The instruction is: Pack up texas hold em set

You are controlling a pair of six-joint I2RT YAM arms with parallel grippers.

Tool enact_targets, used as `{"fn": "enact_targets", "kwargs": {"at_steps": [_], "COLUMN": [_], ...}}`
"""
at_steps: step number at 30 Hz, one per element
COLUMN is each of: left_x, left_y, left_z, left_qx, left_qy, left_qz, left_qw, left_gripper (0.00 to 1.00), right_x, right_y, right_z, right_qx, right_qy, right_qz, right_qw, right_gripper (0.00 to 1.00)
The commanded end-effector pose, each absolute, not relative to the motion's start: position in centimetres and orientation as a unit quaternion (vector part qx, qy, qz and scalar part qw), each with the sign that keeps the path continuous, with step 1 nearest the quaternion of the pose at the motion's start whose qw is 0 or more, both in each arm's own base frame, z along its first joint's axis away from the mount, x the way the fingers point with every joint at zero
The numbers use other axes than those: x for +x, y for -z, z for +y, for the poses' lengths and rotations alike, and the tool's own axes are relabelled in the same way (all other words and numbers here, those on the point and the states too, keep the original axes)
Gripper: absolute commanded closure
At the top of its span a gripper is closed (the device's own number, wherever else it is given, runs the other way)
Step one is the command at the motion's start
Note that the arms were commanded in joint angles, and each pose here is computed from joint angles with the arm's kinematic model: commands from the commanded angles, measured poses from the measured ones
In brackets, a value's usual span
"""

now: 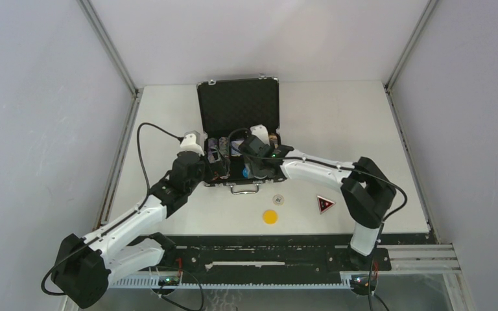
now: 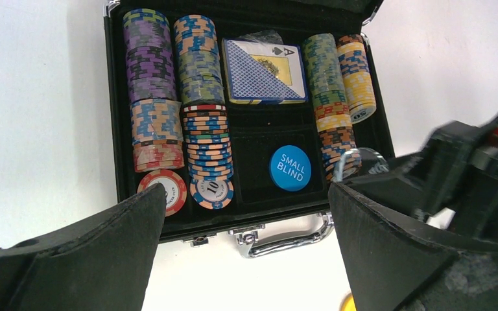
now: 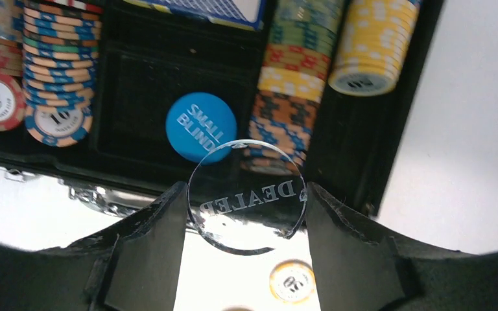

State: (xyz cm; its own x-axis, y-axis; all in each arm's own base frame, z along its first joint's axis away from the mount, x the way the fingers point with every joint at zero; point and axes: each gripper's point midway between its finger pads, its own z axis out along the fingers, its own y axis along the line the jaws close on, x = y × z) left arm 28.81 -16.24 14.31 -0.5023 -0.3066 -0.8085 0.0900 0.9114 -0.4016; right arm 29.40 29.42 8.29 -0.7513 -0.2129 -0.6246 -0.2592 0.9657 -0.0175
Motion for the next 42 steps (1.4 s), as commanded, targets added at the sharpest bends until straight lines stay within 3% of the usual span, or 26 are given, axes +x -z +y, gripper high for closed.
{"fn": "enact_targets", "kwargs": {"at_steps": [1,10,13,16,24,31,32,39,41,42], "left_x": [29.3,29.1,29.1,29.1,29.1,29.2,29.2,28.7,28.4,28.1], "left_y": [-15.8,-15.9,-15.7,-15.3,-15.1,-14.7,-14.7,-14.5,-14.5,-14.3], "left_z": [-15.9,-15.6,-15.5,-15.2,-15.4,-16.3,-16.4,-17.7,-17.9,-18.1], "left_qx": [-0.071,-0.074,-0.073,-0.074,-0.073,-0.066,-0.066,-0.058,-0.056,-0.054], "left_qy": [0.200,0.199,0.196,0.189,0.190,0.208,0.212,0.229,0.228,0.228], "left_qz": [0.830,0.828,0.829,0.832,0.833,0.832,0.832,0.833,0.833,0.833], "left_qw": [0.516,0.520,0.519,0.517,0.514,0.510,0.509,0.500,0.501,0.501], "left_gripper": [0.00,0.00,0.00,0.00,0.00,0.02,0.03,0.17,0.29,0.34], "right_x": [31.8,34.0,34.9,35.6,34.1,29.4,28.8,25.2,25.0,25.0], "right_y": [-10.6,-9.0,-9.2,-10.6,-14.0,-12.1,-11.4,-6.5,-5.5,-5.0], "right_z": [32.8,36.5,36.6,36.2,34.1,28.3,27.4,23.7,23.8,23.7], "right_qx": [-0.152,-0.183,-0.186,-0.184,-0.165,-0.118,-0.109,-0.087,-0.089,-0.086], "right_qy": [-0.072,-0.078,-0.066,-0.057,-0.068,-0.060,-0.053,-0.026,-0.025,-0.022], "right_qz": [0.919,0.918,0.916,0.910,0.896,0.902,0.905,0.924,0.926,0.927], "right_qw": [0.357,0.343,0.350,0.368,0.407,0.412,0.408,0.373,0.367,0.365], "right_gripper": [0.37,0.34,0.19,0.14,0.12,0.15,0.19,0.74,0.95,0.99]}}
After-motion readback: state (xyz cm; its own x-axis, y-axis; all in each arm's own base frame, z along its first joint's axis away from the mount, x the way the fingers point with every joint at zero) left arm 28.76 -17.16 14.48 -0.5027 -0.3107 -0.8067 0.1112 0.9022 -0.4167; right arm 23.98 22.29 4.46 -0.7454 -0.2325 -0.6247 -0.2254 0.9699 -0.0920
